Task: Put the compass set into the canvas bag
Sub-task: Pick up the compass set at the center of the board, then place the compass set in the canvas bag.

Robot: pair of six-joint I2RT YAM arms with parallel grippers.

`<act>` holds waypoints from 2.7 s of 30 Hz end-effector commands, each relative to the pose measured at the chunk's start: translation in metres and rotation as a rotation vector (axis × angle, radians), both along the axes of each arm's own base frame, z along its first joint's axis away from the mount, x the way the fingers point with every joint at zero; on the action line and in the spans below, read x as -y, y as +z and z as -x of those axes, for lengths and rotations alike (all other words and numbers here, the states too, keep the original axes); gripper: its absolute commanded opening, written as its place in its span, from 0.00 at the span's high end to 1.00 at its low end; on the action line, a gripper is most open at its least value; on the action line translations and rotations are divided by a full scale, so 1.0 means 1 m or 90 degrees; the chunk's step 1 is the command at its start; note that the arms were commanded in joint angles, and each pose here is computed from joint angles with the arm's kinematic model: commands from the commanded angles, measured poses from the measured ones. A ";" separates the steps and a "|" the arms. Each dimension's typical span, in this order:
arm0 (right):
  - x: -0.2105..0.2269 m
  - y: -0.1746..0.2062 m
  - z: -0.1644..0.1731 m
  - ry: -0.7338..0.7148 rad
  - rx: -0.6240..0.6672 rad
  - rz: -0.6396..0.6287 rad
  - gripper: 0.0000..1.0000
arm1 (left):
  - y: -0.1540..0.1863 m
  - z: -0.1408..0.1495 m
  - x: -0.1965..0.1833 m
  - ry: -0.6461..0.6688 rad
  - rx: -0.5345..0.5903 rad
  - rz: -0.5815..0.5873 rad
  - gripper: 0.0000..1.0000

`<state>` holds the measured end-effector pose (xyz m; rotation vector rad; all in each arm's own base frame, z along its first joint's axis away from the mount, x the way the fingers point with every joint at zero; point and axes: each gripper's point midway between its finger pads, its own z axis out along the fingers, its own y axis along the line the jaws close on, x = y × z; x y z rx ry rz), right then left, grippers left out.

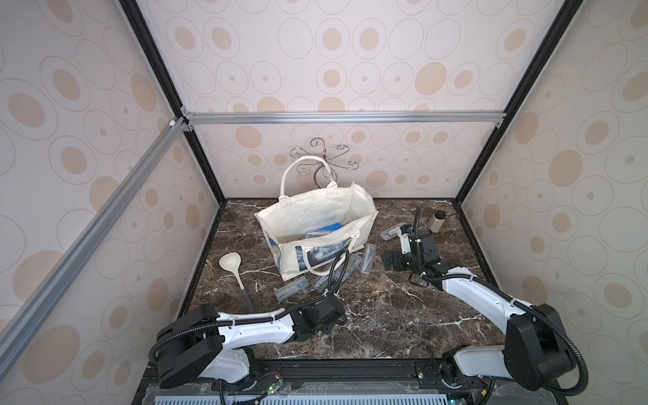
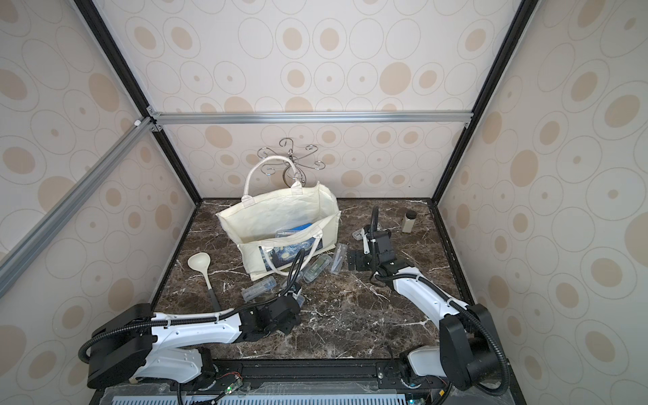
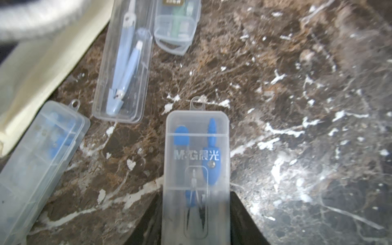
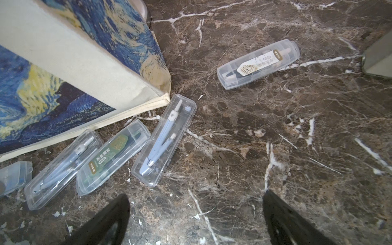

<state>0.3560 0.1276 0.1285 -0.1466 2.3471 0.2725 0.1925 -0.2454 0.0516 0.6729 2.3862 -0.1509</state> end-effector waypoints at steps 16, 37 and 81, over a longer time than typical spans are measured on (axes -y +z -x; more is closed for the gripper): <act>0.018 0.001 -0.006 -0.045 0.010 0.005 0.00 | 0.142 -0.043 0.080 -0.085 0.194 0.138 0.62; 0.014 -0.002 -0.006 -0.035 0.002 -0.004 0.00 | 0.308 -0.138 0.064 -0.003 0.412 0.098 0.62; 0.016 -0.004 0.007 -0.038 -0.030 -0.009 0.00 | 0.153 -0.257 0.013 0.016 0.233 -0.115 0.46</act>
